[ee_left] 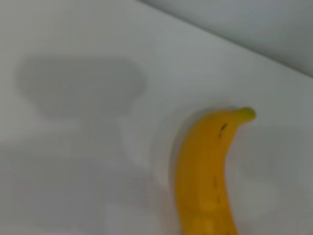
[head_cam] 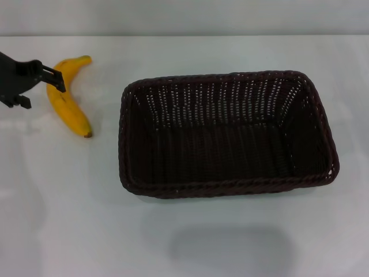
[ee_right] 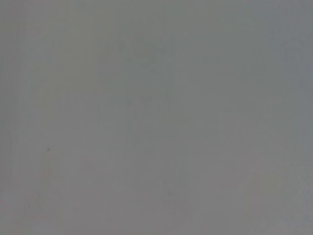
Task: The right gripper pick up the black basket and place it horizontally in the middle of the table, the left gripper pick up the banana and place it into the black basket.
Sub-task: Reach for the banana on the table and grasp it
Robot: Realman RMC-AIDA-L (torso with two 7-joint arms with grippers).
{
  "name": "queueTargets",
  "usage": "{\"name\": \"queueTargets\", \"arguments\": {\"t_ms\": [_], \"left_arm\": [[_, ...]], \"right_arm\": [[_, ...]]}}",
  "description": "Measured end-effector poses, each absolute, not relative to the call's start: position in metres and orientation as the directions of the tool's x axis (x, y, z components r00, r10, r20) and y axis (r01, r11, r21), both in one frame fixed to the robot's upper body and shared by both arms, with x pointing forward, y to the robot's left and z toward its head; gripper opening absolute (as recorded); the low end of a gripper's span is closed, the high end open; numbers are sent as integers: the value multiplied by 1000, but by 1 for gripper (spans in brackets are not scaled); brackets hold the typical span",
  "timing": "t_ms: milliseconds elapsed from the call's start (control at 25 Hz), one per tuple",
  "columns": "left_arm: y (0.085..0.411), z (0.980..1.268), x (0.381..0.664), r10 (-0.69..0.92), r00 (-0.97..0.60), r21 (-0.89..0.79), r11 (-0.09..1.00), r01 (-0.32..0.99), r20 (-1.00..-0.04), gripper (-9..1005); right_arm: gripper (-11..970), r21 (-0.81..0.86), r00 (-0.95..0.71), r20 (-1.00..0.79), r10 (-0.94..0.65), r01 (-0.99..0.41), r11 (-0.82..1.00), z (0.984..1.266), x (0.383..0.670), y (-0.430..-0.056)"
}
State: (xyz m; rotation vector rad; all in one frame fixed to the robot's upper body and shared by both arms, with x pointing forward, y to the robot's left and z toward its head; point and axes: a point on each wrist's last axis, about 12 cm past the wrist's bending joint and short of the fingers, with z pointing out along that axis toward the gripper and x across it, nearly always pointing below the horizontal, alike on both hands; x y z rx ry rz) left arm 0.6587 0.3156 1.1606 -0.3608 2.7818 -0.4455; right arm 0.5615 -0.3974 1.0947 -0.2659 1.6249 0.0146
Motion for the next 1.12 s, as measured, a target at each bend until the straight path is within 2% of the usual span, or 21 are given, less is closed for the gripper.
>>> {"name": "queueTargets", "arguments": {"t_ms": [280, 480, 1120], "left_arm": [[317, 1136, 654, -380, -884, -417, 874, -247, -271, 875], [317, 1129, 654, -422, -862, -456, 849, -267, -280, 875], [300, 1124, 658, -405, -888, -408, 864, -295, -216, 876]], "right_arm": [[475, -171, -63, -981, -186, -184, 968, 1086, 558, -397], [476, -175, -74, -979, -192, -185, 967, 1082, 556, -397], [476, -174, -108, -975, -193, -162, 971, 1070, 552, -399]]}}
